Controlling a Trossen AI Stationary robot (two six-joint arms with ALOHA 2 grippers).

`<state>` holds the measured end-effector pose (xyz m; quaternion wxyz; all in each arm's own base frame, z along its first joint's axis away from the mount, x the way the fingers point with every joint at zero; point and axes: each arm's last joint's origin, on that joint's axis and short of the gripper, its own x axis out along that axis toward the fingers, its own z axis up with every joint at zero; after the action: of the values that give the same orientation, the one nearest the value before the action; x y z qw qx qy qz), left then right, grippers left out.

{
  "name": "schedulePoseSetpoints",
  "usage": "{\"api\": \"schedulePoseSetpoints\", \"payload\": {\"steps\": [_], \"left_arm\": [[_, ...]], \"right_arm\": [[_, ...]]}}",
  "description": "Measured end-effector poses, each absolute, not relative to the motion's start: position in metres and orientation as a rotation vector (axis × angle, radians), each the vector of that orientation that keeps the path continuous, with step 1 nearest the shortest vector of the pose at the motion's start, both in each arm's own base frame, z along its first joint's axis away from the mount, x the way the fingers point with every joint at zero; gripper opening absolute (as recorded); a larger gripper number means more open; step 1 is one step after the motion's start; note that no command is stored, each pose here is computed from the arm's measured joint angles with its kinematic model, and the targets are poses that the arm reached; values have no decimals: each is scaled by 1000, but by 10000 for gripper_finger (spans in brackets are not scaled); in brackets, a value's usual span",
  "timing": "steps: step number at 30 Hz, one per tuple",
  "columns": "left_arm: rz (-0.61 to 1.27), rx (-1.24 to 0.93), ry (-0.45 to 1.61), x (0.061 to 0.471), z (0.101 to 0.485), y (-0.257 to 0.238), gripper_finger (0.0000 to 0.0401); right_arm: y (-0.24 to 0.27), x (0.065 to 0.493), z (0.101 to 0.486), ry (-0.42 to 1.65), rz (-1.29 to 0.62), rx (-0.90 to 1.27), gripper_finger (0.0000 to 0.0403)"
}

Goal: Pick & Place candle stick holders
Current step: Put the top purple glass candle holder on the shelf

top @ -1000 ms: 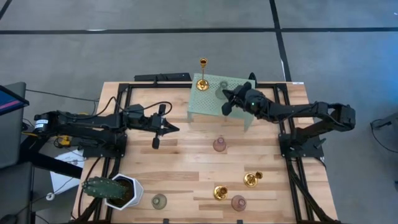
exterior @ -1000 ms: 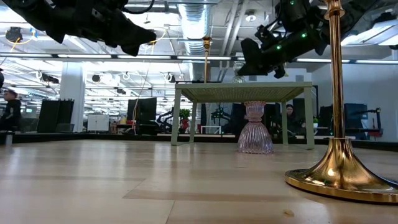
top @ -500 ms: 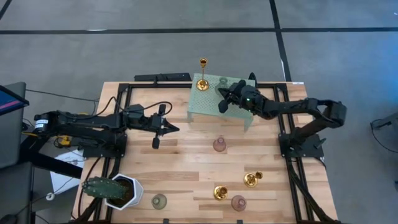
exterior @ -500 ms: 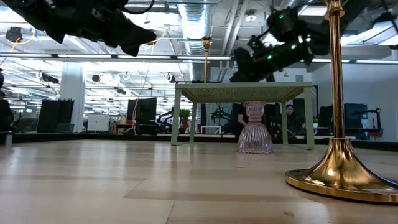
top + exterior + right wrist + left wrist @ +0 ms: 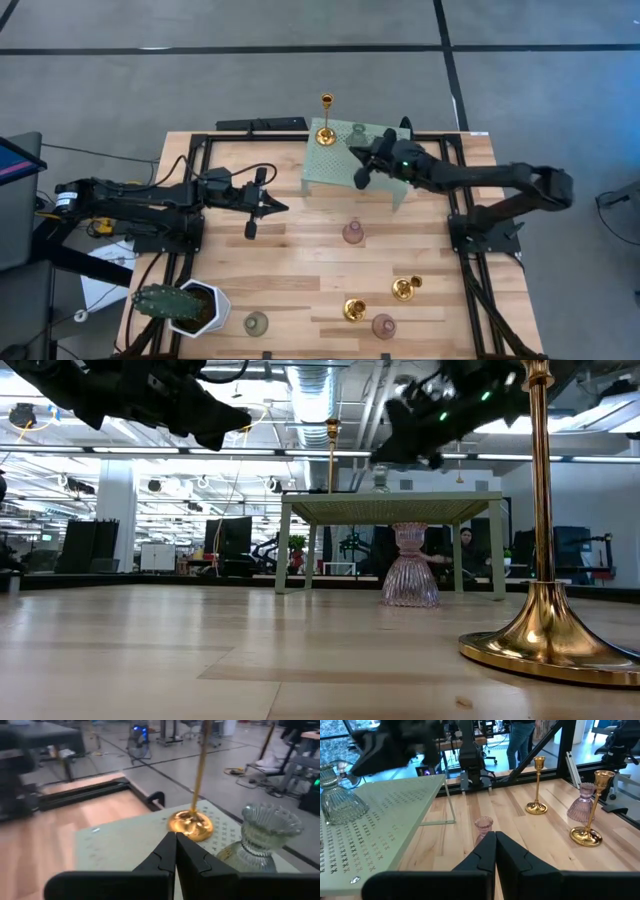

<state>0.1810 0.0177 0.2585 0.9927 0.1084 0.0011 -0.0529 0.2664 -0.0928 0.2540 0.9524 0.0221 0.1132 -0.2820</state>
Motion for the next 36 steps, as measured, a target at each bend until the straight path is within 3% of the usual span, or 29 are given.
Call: {"api": "schedulePoseSetpoints", "payload": {"steps": [8, 11, 20, 36], "left_arm": [[-106, 217, 4, 181, 258, 18, 8], [-106, 216, 7, 181, 258, 18, 8], [-108, 194, 29, 180, 249, 18, 8], [-108, 159, 27, 180, 249, 18, 8]], "right_arm": [[-42, 227, 284, 308, -409, -37, 0], [-26, 211, 285, 335, -439, -34, 0], [18, 162, 268, 436, -503, -36, 0], [57, 115, 229, 411, -348, -11, 0]]}}
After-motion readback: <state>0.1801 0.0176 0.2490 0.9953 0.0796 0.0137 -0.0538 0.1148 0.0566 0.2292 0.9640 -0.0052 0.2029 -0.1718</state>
